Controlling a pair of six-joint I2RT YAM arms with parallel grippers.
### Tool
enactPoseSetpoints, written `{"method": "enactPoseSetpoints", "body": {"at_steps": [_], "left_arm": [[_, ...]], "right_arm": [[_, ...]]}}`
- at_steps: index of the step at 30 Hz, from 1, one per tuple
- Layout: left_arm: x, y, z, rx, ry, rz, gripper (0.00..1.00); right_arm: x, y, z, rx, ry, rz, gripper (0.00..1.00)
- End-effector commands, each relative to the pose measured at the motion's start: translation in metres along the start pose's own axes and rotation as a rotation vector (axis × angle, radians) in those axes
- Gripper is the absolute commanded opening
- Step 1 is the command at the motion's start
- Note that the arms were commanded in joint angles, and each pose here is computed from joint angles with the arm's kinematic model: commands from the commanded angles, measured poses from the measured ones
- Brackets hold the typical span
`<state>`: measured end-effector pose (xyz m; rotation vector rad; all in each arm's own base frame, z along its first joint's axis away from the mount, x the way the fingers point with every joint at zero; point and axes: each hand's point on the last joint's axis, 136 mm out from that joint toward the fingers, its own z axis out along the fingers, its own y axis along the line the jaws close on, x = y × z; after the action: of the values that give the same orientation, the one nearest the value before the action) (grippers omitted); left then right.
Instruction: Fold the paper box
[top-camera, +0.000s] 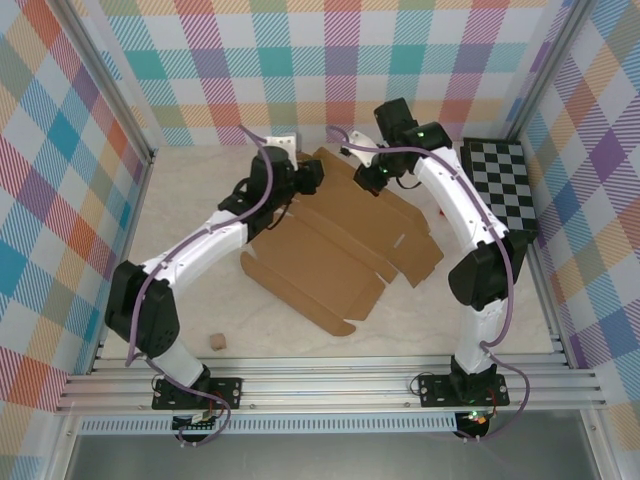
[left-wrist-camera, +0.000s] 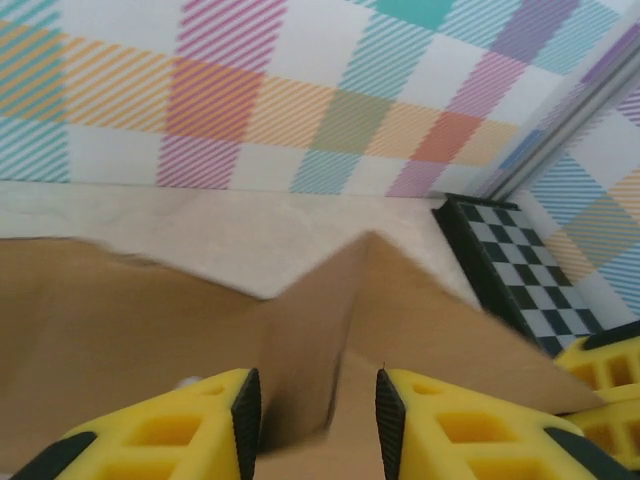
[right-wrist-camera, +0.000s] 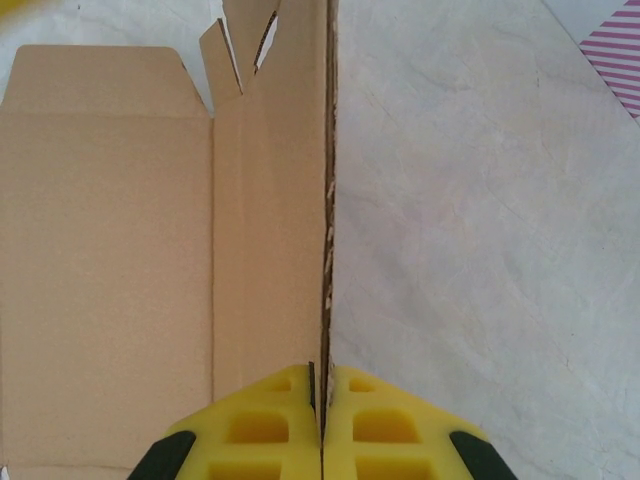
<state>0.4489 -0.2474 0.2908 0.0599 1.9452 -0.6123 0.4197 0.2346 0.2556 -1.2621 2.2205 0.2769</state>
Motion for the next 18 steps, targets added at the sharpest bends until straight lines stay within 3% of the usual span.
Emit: {"method": "enactPoseSetpoints", "body": {"at_steps": [1, 3, 7, 12, 18], "left_arm": [[-0.015, 0.026, -0.041, 0.024, 0.0, 0.036, 0.52], [0.003, 0.033, -0.052, 0.074, 0.036, 0.117, 0.6], [0.061, 0.056, -0.054, 0.142, 0.129, 0.203, 0.6], [0.1, 0.054, -0.046, 0.293, 0.121, 0.298, 0.64], [0.116, 0.09, -0.001, 0.193, 0.218, 0.298, 0.66]], "right_arm": [[-0.005, 0.0, -0.018, 0.005, -0.046, -0.015, 0.0], [-0.002, -0.001, -0.019, -0.002, -0.043, -0.023, 0.0], [0.002, -0.001, -0.024, -0.013, -0.041, -0.031, 0.0], [0.005, 0.006, -0.023, -0.049, -0.041, -0.021, 0.0], [0.008, 0.017, -0.023, -0.095, -0.056, -0.015, 0.0]]}}
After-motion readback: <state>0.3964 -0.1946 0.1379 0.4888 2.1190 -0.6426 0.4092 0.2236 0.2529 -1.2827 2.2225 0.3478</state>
